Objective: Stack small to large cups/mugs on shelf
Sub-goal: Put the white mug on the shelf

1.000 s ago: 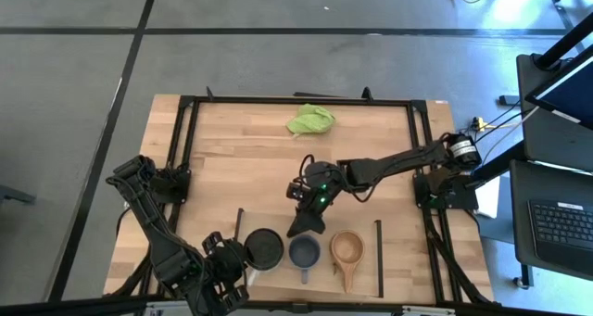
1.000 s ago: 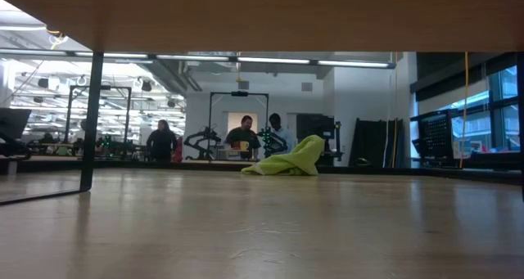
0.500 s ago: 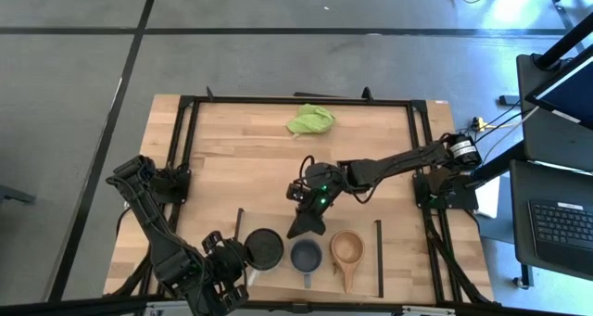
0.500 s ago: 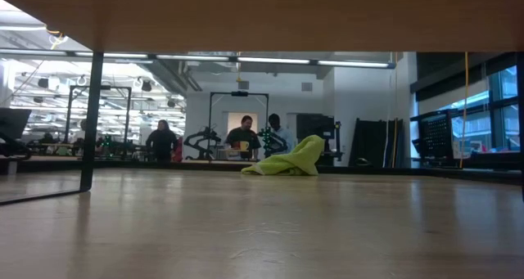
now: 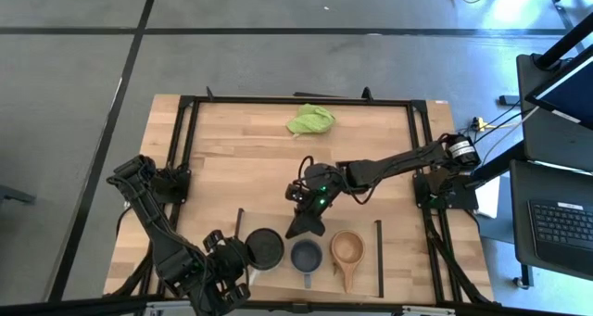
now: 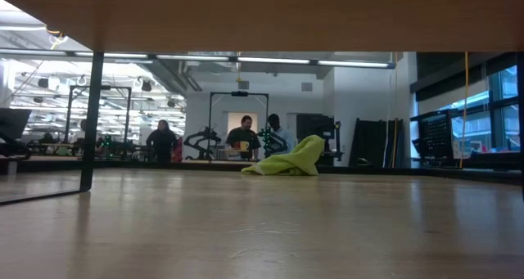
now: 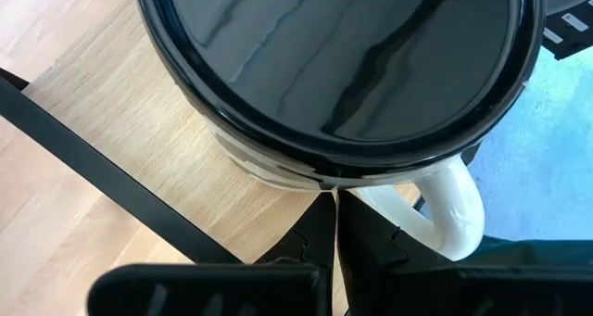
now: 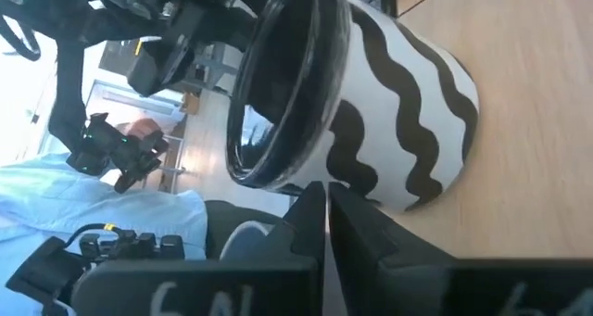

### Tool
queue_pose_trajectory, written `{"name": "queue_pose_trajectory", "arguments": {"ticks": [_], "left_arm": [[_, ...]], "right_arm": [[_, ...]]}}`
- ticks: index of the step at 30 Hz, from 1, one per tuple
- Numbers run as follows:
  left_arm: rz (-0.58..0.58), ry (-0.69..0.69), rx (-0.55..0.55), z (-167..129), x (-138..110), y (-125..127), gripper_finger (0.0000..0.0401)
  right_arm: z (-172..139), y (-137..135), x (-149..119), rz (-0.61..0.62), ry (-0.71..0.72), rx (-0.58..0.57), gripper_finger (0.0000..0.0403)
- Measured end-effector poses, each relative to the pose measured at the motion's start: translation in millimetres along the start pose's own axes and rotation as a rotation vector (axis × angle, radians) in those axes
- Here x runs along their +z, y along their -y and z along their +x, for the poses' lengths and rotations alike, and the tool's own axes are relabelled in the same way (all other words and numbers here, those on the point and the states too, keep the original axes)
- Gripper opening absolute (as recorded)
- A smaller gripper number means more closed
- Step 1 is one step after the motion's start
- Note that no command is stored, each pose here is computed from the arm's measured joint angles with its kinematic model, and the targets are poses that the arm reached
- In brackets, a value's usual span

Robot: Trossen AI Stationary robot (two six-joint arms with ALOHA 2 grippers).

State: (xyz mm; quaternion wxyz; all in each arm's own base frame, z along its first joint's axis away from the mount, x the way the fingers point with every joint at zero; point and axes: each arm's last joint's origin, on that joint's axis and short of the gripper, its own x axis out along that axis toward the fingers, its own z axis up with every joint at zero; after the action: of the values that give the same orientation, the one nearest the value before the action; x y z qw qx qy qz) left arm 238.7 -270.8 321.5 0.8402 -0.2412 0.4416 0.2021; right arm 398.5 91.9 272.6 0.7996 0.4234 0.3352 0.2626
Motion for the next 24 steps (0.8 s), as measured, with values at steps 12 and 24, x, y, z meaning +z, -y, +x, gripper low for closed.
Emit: {"name": "queue_pose_trajectory", "arguments": {"ticks": [12, 24], "left_arm": [[-0.001, -0.001, 0.0, -0.1, 0.0, 0.0, 0.0009], [0.003, -0.002, 0.007, 0.0, -0.1, -0.7, 0.0009]], "right_arm": [[2.7, -2.9, -1.5, -0.01, 0.018, 0.001, 0.002], [5.1, -4.9, -4.0, -0.015, 0.023, -0.006, 0.002]]}}
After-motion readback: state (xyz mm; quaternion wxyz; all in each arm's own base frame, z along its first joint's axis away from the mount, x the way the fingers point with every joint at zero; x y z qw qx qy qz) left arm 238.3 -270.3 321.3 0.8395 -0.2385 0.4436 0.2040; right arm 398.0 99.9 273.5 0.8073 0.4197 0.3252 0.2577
